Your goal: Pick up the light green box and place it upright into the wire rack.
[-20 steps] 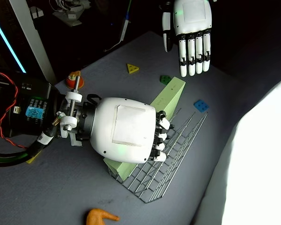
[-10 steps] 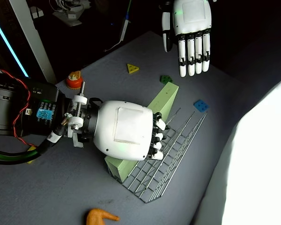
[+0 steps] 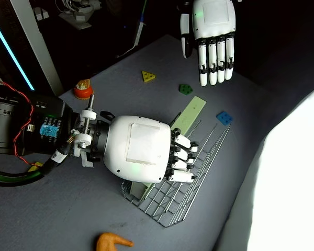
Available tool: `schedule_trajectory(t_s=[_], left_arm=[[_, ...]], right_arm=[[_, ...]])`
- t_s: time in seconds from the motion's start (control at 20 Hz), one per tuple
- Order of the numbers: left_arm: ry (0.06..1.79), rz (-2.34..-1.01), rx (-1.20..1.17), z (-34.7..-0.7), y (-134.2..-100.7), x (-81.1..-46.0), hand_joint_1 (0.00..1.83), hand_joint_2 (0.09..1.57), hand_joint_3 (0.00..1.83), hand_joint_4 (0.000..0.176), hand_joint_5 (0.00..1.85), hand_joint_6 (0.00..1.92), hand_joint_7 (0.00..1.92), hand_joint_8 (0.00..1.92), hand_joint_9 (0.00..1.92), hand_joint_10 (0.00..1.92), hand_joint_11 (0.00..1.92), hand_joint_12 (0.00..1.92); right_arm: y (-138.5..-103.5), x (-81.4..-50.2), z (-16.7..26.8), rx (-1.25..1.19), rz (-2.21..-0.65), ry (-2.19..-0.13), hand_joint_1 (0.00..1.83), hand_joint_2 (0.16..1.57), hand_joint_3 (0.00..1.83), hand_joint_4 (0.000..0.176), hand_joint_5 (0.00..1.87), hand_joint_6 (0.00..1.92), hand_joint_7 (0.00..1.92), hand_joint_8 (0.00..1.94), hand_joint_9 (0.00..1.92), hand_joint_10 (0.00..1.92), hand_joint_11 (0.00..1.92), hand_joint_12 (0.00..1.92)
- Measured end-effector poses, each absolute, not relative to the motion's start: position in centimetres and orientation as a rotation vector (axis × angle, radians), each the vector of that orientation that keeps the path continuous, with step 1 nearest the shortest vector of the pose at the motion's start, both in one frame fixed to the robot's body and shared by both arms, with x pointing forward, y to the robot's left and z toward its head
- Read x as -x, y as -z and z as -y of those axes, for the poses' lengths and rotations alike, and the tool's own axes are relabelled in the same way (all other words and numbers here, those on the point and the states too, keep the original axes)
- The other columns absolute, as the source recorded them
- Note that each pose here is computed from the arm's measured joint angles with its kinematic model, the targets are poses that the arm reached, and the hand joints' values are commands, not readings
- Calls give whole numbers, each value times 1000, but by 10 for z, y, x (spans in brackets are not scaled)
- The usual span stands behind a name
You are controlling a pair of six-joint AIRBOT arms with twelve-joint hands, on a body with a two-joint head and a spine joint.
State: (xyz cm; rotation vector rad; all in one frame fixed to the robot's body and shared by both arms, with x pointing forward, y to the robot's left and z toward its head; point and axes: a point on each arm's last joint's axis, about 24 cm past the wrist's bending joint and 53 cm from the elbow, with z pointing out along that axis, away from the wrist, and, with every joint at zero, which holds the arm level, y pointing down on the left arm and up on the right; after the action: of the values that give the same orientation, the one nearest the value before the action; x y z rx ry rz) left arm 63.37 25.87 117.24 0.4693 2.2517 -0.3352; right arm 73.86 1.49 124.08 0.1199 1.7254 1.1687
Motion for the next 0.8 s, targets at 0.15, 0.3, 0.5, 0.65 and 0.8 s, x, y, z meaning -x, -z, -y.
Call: schedule_trajectory(t_s=[0.15, 0.3, 0.5, 0.65, 0.8], left_arm=[[335, -2252, -469, -259, -1172, -634, 406, 1418, 0, 0, 115, 3, 106, 1, 119, 2, 0, 367], [335, -2252, -469, -259, -1172, -634, 390, 1423, 1, 0, 110, 0, 104, 0, 111, 1, 0, 357], [335, -2252, -469, -259, -1172, -634, 393, 1424, 2, 0, 112, 1, 109, 1, 119, 3, 0, 386], [335, -2252, -469, -259, -1172, -634, 365, 1437, 7, 0, 100, 0, 101, 0, 110, 0, 0, 366], [335, -2252, -469, -259, -1172, -634, 415, 1421, 0, 0, 108, 8, 117, 2, 115, 3, 0, 325]], right_arm=[[-1240, -738, -15, -118, -1731, -1169, 978, 1045, 0, 0, 257, 0, 408, 3, 458, 6, 0, 1170], [-1239, -737, -15, -116, -1737, -1169, 1000, 1036, 0, 0, 273, 7, 421, 7, 469, 10, 0, 1177], [-1258, -731, -12, -106, -1721, -1189, 968, 1062, 7, 0, 262, 1, 404, 1, 453, 2, 0, 1155], [-1281, -727, -5, -105, -1672, -1204, 964, 1070, 8, 0, 272, 4, 400, 0, 456, 2, 0, 1178], [-1286, -709, -3, -45, -1673, -1198, 947, 1069, 5, 0, 282, 6, 398, 4, 448, 3, 0, 1164]])
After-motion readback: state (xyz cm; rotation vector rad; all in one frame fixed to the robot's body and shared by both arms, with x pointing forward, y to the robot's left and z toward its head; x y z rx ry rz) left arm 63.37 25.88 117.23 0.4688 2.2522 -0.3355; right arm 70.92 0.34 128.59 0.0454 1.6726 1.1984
